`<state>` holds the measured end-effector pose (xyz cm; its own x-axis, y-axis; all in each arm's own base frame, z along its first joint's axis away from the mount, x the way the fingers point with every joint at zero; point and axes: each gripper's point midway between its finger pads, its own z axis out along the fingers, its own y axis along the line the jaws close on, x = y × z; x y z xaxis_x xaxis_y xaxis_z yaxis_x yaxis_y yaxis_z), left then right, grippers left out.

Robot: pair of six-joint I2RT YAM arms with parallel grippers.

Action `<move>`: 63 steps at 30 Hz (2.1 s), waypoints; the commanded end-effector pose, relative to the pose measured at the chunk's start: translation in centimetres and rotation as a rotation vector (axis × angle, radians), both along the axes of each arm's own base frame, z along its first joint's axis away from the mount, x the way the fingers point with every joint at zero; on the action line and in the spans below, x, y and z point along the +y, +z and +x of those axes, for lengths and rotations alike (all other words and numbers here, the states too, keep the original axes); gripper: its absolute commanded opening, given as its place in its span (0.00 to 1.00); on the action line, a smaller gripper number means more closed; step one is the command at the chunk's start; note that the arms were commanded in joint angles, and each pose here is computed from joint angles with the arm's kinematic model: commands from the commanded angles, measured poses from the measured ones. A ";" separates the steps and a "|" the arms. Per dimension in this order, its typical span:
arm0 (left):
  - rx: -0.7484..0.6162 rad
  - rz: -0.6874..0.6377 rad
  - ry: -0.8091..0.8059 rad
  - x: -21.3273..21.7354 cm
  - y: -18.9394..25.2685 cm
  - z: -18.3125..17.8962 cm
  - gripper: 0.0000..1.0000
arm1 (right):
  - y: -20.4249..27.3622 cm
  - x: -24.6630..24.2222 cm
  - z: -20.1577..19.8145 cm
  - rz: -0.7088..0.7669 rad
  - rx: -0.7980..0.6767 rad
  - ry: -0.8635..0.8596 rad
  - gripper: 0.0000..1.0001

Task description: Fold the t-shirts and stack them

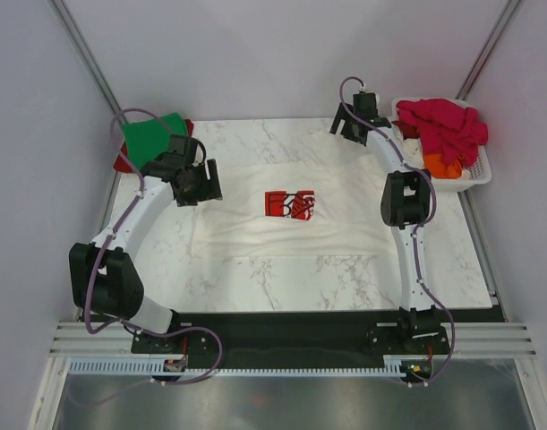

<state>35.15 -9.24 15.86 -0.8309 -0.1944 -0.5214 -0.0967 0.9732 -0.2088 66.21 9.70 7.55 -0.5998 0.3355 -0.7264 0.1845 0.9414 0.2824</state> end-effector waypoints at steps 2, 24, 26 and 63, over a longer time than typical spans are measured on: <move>-0.032 0.081 -0.031 1.3 -0.3 -1.0 0.79 | 2.4 -1.3 3.9 -0.031 -0.178 -0.096 0.96; -0.064 0.058 -0.094 -0.6 -0.3 -1.9 0.78 | -3.2 0.5 5.7 -0.087 -0.219 -0.088 0.68; -0.063 0.061 -0.093 -0.6 -0.4 -2.0 0.78 | -3.5 0.8 5.4 -0.078 -0.199 -0.080 0.51; 0.004 0.167 0.135 5.9 -9.9 22.3 0.67 | 4.9 -1.2 2.3 0.068 -0.306 -0.118 0.00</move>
<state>56.13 -3.30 3.86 -0.8268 -0.2323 -0.5122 -0.2629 0.9647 -0.0131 67.70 8.35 7.10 -0.3924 0.4196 -0.8185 0.2331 0.9062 0.3529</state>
